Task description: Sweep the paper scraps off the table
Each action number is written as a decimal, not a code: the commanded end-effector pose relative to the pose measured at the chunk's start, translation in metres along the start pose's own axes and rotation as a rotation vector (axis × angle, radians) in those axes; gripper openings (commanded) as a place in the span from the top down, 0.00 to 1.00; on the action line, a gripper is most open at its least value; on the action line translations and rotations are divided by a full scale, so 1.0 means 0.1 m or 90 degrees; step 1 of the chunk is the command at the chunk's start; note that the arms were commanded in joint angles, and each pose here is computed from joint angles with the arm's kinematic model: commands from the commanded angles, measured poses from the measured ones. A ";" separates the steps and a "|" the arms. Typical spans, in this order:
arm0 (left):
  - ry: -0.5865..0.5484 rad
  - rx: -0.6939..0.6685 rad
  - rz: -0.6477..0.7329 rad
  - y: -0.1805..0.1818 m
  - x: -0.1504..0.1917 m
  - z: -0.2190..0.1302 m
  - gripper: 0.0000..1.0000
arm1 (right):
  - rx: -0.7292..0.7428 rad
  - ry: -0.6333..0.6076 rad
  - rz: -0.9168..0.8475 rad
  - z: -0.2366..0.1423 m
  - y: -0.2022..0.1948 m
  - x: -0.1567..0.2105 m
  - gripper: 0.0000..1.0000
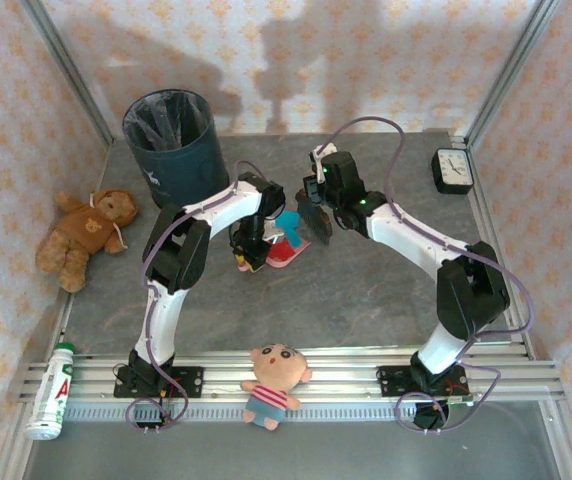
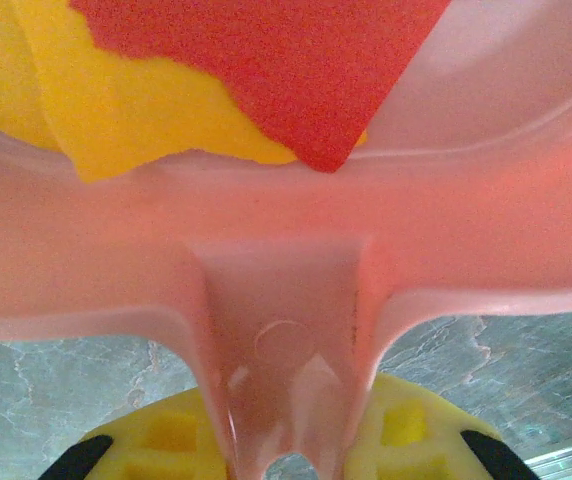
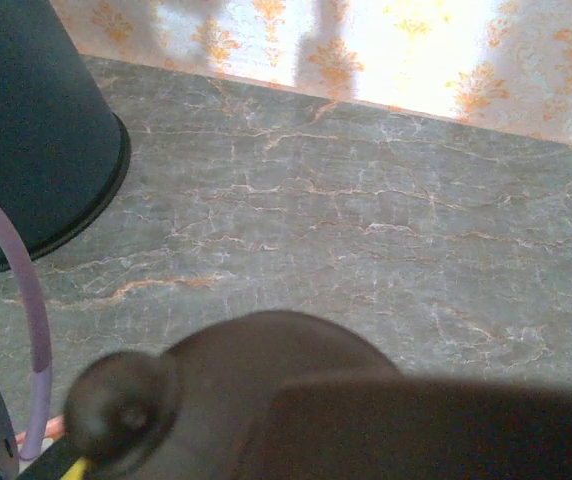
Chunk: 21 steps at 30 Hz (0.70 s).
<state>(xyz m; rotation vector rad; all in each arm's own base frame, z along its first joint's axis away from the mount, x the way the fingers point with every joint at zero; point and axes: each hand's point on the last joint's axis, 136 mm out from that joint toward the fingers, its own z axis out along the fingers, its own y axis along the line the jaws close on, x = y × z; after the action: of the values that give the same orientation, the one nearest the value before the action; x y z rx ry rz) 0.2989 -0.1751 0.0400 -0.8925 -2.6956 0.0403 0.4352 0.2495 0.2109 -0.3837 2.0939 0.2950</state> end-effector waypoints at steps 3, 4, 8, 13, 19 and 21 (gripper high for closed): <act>0.000 -0.014 0.016 -0.03 -0.01 -0.04 1.00 | -0.078 0.014 0.005 -0.13 0.23 -0.05 1.00; -0.002 -0.013 0.015 -0.03 -0.02 -0.04 1.00 | -0.090 0.017 0.005 -0.17 0.25 -0.05 1.00; -0.003 -0.014 0.015 -0.03 -0.03 -0.05 1.00 | -0.112 0.018 0.003 -0.32 0.30 -0.05 1.00; -0.007 -0.019 0.011 -0.01 -0.04 -0.05 1.00 | -0.113 0.018 -0.005 -0.50 0.29 -0.10 1.00; -0.016 -0.025 0.005 0.00 -0.06 -0.07 1.00 | -0.101 0.031 -0.018 -0.65 0.24 -0.08 1.00; -0.015 -0.026 0.004 0.00 -0.05 -0.06 1.00 | -0.099 0.037 -0.023 -0.69 0.23 -0.05 1.00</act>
<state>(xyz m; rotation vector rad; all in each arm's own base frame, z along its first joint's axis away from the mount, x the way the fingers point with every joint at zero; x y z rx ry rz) 0.3007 -0.1779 0.0418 -0.9014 -2.7043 0.0356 0.3842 0.2511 0.2375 -0.5085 2.1461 0.4438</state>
